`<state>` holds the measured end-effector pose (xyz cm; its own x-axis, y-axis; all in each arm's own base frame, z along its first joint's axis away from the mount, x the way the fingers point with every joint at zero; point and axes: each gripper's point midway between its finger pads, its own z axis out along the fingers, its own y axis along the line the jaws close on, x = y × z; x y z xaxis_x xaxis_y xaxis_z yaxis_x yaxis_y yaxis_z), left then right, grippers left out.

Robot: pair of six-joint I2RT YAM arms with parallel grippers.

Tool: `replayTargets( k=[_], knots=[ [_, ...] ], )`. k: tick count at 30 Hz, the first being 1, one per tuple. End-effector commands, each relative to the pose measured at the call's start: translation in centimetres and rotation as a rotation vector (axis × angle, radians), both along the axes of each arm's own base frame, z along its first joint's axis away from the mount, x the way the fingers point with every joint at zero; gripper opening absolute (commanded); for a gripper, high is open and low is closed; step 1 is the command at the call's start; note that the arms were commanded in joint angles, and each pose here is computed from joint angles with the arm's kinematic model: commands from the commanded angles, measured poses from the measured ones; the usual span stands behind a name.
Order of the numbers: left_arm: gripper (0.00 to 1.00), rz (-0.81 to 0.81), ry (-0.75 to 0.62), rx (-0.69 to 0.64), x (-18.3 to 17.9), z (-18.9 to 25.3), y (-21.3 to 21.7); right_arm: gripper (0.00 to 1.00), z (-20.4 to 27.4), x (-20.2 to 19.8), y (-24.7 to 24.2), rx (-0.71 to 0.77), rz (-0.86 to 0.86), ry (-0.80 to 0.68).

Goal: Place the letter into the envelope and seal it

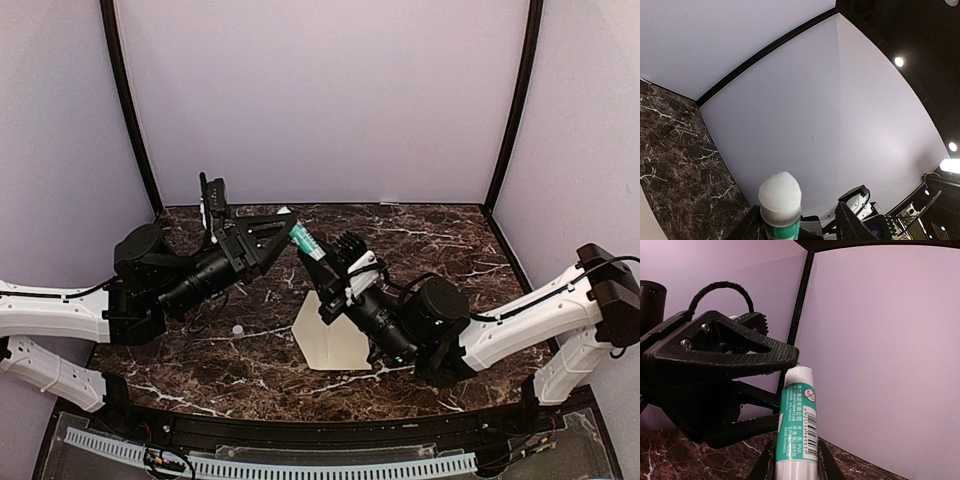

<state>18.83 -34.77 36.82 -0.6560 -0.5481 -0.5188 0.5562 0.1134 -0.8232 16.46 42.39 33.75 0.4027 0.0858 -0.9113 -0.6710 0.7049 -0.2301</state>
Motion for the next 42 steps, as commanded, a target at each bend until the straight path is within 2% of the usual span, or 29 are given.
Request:
replayTargets(
  k=[1, 6, 8, 10, 12, 15, 16, 18, 19, 21, 25, 34, 42],
  knots=[
    [0.48, 0.027, -0.027, -0.001, 0.1, 0.5, 0.7, 0.0, 0.8, -1.1, -0.3, 0.035, 0.051, 0.002],
    [0.44, 0.031, -0.02, 0.005, 0.4, 0.2, 0.5, 0.0, 0.6, -1.4, -0.2, 0.029, 0.072, 0.003],
    [0.35, 0.03, -0.017, 0.007, 0.5, 0.2, 0.5, 0.0, 0.6, -1.5, -0.3, 0.027, 0.077, 0.002],
    [0.2, 0.028, -0.015, 0.008, 0.5, 0.1, 0.4, 0.0, 0.6, -1.5, -0.3, 0.028, 0.078, 0.002],
    [0.11, 0.023, -0.014, 0.008, 0.5, 0.1, 0.4, 0.0, 0.6, -1.5, -0.4, 0.032, 0.079, 0.0],
    [0.05, 0.018, -0.008, 0.001, 0.5, 0.0, 0.4, 0.01, 1.0, -1.6, -0.6, 0.048, 0.079, -0.01],
    [0.03, 0.013, -0.005, -0.001, 0.4, 0.0, 0.3, 0.09, 1.1, -1.7, -0.7, 0.058, 0.083, -0.017],
    [0.03, -0.003, 0.002, -0.013, 0.2, -0.1, 0.3, 0.33, 1.3, -2.0, -0.7, 0.068, 0.096, -0.03],
    [0.02, -0.013, 0.007, -0.027, 0.1, 0.1, 0.2, 0.42, 1.4, -2.1, -0.6, 0.07, 0.101, -0.036],
    [0.02, -0.038, 0.009, -0.041, -0.2, 0.3, 0.0, 0.49, 1.7, -2.2, -0.4, 0.073, 0.103, -0.048],
    [0.02, -0.074, 0.018, -0.056, -0.6, 0.5, -0.3, 0.49, 1.8, -2.2, -0.1, 0.091, 0.111, -0.056],
    [0.01, -0.095, 0.032, -0.076, -1.0, 0.3, -0.2, 0.36, 2.2, -2.1, -0.1, 0.128, 0.101, -0.068],
    [0.01, -0.095, 0.033, -0.079, -1.1, 0.2, 0.0, 0.32, 2.7, -2.1, -0.1, 0.149, 0.098, -0.072]
  ],
)
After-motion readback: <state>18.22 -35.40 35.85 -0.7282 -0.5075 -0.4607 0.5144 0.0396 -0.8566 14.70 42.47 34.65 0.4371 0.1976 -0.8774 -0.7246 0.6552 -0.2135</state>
